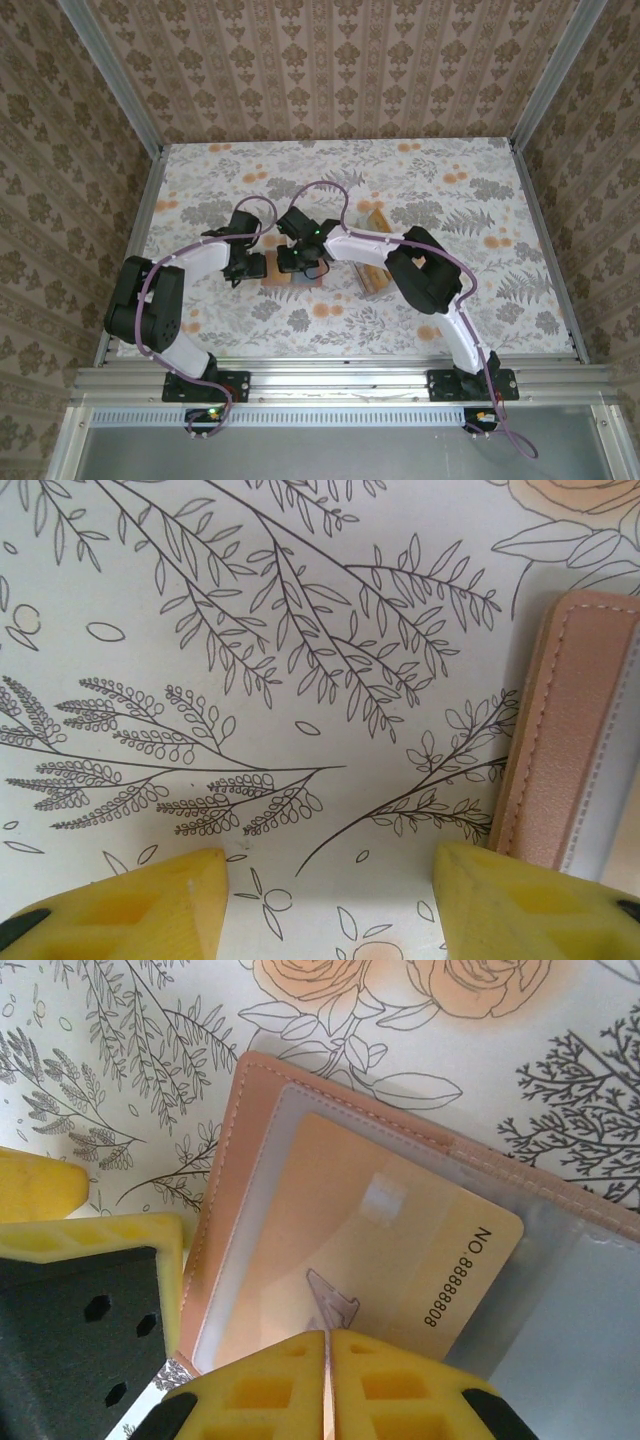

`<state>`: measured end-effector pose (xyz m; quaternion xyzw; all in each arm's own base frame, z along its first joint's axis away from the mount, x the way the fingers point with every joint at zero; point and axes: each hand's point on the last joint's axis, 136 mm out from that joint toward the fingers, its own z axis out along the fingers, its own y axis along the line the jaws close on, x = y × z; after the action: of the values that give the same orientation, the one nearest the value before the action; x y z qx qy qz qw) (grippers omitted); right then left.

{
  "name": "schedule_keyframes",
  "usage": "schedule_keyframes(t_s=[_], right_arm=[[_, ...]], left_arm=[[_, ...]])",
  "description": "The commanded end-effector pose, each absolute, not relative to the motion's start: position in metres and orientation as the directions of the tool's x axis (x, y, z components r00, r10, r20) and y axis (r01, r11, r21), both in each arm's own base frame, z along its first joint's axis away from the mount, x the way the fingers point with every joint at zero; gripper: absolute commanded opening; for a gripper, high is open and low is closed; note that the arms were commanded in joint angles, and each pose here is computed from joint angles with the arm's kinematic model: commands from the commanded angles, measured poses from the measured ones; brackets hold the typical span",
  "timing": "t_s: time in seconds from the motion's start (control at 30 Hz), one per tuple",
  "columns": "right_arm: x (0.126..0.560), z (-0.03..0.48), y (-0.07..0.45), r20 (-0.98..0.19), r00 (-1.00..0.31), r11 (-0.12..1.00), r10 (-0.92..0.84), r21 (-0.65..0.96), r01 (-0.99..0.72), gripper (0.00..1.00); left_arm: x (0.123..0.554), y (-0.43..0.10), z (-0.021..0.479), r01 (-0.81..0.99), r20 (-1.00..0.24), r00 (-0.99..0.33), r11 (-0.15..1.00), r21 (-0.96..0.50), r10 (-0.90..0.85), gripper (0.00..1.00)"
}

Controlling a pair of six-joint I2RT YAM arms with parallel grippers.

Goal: Put the credit cards into the card holder
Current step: Insert the credit card into the card slot.

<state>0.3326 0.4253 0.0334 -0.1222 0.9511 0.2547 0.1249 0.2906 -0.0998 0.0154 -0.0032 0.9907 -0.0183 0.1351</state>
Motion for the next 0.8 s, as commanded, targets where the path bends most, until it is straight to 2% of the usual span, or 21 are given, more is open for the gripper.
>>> schedule_keyframes(t_s=[0.0,0.27,0.43,0.53,0.77], right_arm=[[0.328,0.031,0.428,-0.275,-0.943,0.843,-0.189,0.447,-0.299,0.1],[0.323,0.058,0.401,-0.327,-0.931,0.851,-0.16,0.432,-0.298,0.13],[0.318,0.05,0.379,-0.319,-0.936,0.875,-0.145,0.401,-0.272,0.23],[0.318,0.044,0.372,-0.313,-0.94,0.883,-0.134,0.394,-0.257,0.27],[0.327,0.031,0.35,-0.303,-0.944,0.91,-0.132,0.34,-0.236,0.3]], left_arm=[[0.272,-0.103,-0.006,0.012,-0.19,-0.982,0.999,-0.048,0.003,0.57],[0.278,-0.102,0.013,-0.003,-0.239,-0.971,0.998,-0.056,-0.016,0.58],[0.286,-0.097,0.029,-0.046,-0.303,-0.951,0.997,-0.055,-0.061,0.61],[0.286,-0.096,0.031,-0.05,-0.301,-0.951,0.997,-0.051,-0.063,0.62],[0.282,-0.094,0.027,-0.053,-0.291,-0.955,0.998,-0.04,-0.063,0.63]])
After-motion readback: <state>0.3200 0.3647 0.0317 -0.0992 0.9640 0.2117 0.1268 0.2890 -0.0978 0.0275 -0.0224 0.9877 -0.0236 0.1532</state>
